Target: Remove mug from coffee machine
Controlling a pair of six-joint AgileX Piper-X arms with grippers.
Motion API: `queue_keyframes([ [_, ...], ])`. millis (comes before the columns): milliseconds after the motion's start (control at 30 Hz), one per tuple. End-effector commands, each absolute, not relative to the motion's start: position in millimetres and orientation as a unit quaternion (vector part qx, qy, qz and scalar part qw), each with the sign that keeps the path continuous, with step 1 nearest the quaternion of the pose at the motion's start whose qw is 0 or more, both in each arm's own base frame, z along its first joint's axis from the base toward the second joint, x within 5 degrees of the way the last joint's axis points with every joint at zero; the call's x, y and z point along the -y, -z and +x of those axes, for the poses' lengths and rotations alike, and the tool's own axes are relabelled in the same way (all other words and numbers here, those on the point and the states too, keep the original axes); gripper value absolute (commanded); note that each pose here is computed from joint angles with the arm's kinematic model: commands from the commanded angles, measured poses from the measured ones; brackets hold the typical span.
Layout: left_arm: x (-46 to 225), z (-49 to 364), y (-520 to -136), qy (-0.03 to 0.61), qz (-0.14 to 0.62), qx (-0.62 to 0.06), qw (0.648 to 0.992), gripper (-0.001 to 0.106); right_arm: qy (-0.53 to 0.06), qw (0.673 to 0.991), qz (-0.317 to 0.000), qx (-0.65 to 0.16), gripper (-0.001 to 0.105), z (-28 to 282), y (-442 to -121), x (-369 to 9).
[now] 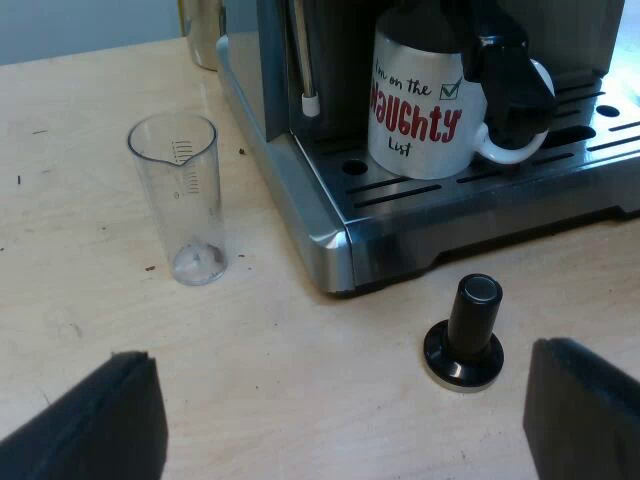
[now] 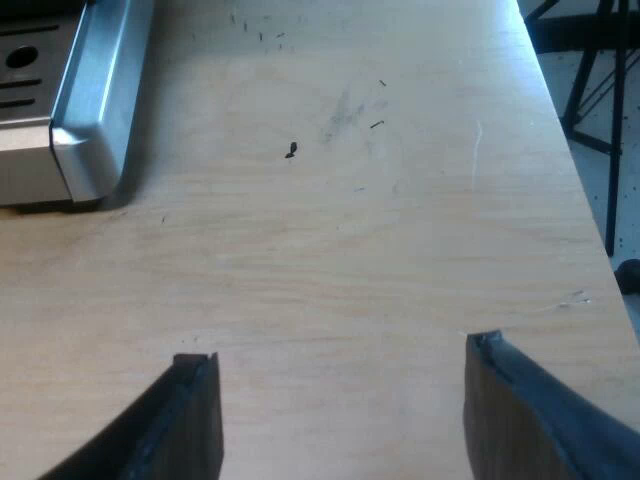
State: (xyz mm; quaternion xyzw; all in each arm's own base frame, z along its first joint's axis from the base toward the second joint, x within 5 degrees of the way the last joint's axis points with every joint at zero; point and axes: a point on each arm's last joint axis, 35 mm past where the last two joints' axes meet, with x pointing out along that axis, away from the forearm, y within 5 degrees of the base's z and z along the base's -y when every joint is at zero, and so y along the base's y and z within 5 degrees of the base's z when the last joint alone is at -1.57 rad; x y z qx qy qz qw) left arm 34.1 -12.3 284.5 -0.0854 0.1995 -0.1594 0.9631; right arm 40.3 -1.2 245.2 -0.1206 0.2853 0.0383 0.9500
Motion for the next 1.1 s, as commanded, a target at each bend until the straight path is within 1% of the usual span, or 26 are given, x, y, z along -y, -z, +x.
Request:
queue_keyframes([
  [33,12.6,36.6,-285.2,0.162,-0.084,-0.199,0.963,0.087,-0.037,0.951,-0.115,-0.283,0.055,41.0,-247.0,1.2],
  [233,12.7,36.5,-285.0,0.164,-0.085,-0.2,0.962,0.087,-0.037,0.952,-0.113,-0.283,0.055,41.0,-247.0,1.2],
  [267,13.2,36.3,-285.0,0.171,-0.086,-0.201,0.961,0.087,-0.035,0.953,-0.105,-0.283,0.055,41.0,-247.0,1.1],
  [300,13.5,36.2,-285.1,0.175,-0.088,-0.201,0.96,0.087,-0.033,0.954,-0.088,-0.283,0.055,41.0,-247.0,1.0],
  [433,13.5,34.9,-286.5,0.176,-0.092,-0.203,0.959,0.087,-0.056,0.957,-0.085,-0.272,0.055,40.0,-251.8,-1.0],
  [500,13.4,33.4,-288.5,0.176,-0.092,-0.203,0.959,0.087,-0.065,0.959,-0.091,-0.261,0.055,39.2,-256.5,-1.8],
  [567,13.3,31.2,-293.2,0.177,-0.091,-0.196,0.96,0.087,-0.081,0.958,-0.114,-0.248,0.055,38.2,-263.4,-2.9],
  [600,13.2,30.3,-295.2,0.177,-0.091,-0.193,0.961,0.087,-0.085,0.957,-0.117,-0.25,0.055,38.9,-263.9,-3.1],
  [633,13.1,29.0,-298.3,0.177,-0.09,-0.189,0.962,0.087,-0.107,0.952,-0.135,-0.251,0.055,41.5,-271.7,-4.5],
  [733,13.2,26.6,-305.0,0.182,-0.09,-0.18,0.963,0.087,-0.14,0.945,-0.144,-0.258,0.055,47.5,-281.5,-7.3],
  [867,14.9,32.4,-314.2,0.198,-0.103,-0.189,0.956,0.087,-0.176,0.938,-0.154,-0.255,0.055,59.0,-293.2,-12.2],
  [967,16.1,36.4,-319.5,0.209,-0.118,-0.189,0.952,0.087,-0.182,0.937,-0.157,-0.253,0.055,61.1,-294.9,-13.2],
  [1000,17.5,41.5,-324.2,0.222,-0.125,-0.188,0.949,0.087,-0.197,0.935,-0.161,-0.245,0.055,65.7,-298.4,-15.7],
  [1033,18.2,44.7,-328.6,0.227,-0.124,-0.186,0.948,0.087,-0.242,0.928,-0.171,-0.227,0.055,77.1,-305.7,-23.6],
  [1100,19.2,49.0,-333.3,0.232,-0.123,-0.189,0.946,0.087,-0.258,0.924,-0.175,-0.221,0.055,82.5,-308.1,-27.8],
])
